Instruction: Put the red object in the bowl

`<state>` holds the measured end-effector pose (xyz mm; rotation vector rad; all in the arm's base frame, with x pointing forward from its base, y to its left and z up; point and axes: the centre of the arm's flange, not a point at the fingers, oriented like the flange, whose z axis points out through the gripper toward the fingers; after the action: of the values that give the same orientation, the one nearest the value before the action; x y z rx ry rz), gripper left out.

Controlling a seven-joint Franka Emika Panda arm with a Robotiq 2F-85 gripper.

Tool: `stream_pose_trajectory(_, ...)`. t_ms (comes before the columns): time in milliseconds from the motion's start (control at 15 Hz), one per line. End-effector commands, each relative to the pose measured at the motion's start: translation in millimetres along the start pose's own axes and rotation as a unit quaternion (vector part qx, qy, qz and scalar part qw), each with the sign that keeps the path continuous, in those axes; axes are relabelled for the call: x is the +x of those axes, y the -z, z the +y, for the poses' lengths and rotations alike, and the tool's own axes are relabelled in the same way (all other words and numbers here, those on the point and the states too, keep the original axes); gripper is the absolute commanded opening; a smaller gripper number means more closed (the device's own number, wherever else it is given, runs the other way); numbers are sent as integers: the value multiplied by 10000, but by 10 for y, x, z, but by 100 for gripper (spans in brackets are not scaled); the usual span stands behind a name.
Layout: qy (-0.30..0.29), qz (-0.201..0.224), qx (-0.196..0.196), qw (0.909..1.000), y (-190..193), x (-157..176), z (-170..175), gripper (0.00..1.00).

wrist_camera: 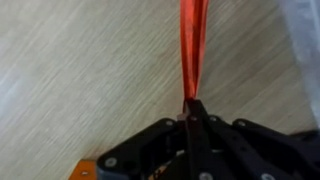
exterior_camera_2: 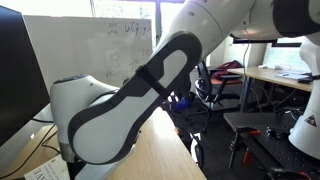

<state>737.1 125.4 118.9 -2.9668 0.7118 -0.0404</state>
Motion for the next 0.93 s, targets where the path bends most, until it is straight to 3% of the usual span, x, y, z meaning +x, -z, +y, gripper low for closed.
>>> stream_pose_trajectory(0,-198,-29,193,9996,273,-237,-163,0)
stream_pose_trajectory(333,-570,540,-77,9969,396,-744,-683,0)
stream_pose_trajectory(533,-1102,510,-292,9922,320,-1093,-891,0)
stream_pose_trajectory(867,-1779,824,-778,9775,238,-1473,-688,0)
